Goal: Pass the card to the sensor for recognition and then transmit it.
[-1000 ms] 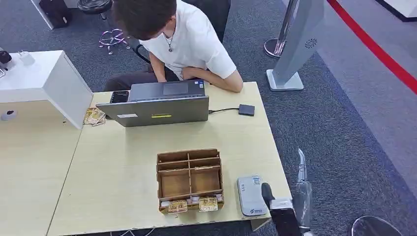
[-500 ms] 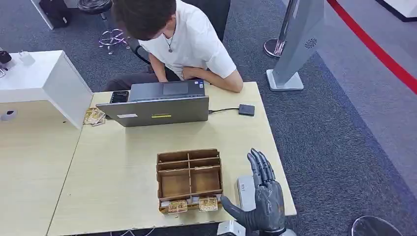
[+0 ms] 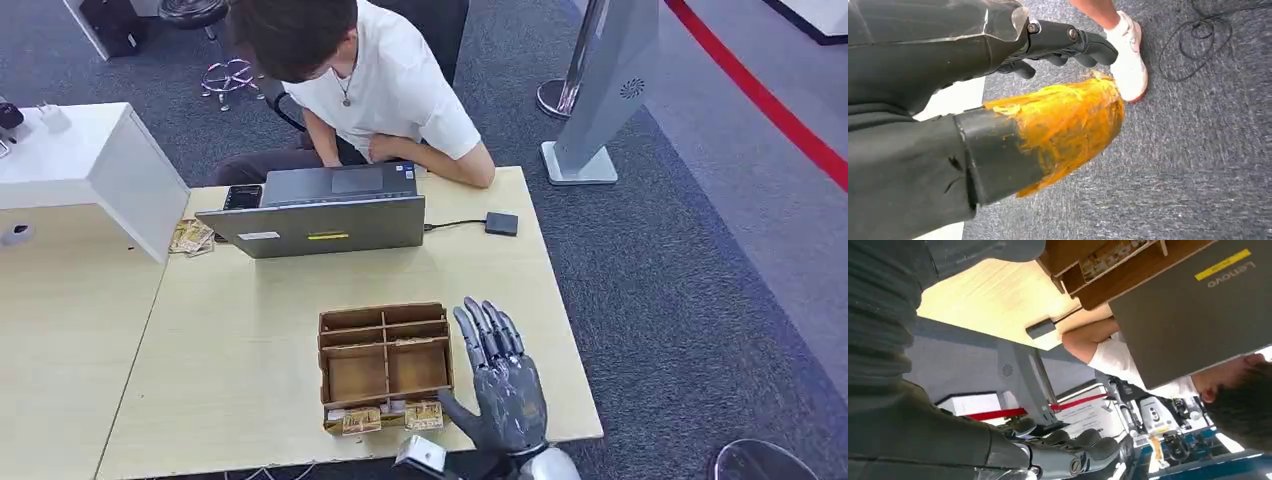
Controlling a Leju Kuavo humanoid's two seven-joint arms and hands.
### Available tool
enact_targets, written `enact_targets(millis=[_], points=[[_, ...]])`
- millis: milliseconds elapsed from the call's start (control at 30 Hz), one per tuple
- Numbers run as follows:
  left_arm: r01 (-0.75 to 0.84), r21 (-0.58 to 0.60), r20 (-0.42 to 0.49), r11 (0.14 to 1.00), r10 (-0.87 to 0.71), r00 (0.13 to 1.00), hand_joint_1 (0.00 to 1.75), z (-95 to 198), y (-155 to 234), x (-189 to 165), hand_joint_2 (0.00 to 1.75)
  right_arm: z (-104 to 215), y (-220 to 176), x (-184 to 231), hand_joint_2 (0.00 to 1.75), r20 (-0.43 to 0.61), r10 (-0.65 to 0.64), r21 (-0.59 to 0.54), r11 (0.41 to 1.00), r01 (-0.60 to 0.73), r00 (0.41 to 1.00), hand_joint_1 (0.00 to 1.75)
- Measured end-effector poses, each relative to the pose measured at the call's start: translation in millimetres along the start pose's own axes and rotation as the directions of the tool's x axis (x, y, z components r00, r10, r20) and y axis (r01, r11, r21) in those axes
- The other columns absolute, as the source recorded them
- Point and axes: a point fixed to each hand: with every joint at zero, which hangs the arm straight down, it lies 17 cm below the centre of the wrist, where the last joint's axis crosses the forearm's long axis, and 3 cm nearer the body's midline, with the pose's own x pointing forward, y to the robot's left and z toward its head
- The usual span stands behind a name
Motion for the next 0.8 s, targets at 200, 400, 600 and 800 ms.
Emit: enact_targets(millis=[200, 400, 600, 800], points=[[0.0, -0.006, 0.004, 1.0, 0.0, 1.0, 0.0, 0.1, -0.9, 1.4, 0.0, -2.5, 14.0, 3.7, 1.75, 0.042, 0.022, 0.031, 0.999, -0.023, 0.999, 0.0], [0.0, -0.006, 0.013, 1.0, 0.0, 1.0, 0.0, -0.2, -0.6, 4.8, 0.0, -2.8, 27.7, 6.5, 1.75, 0.072, 0.035, 0.063, 0.997, -0.04, 0.997, 0.0], [0.001, -0.007, 0.014, 1.0, -0.001, 1.0, 0.0, -0.1, -0.8, 4.9, 0.0, -5.1, 36.3, 8.3, 1.75, 0.09, 0.036, 0.086, 0.995, -0.044, 0.995, 0.0], [0.004, -0.007, 0.016, 1.0, -0.003, 1.0, 0.0, -0.1, -0.8, 5.3, 0.0, -10.5, 45.0, 9.0, 1.75, 0.102, 0.03, 0.112, 0.993, -0.042, 0.994, 0.0]])
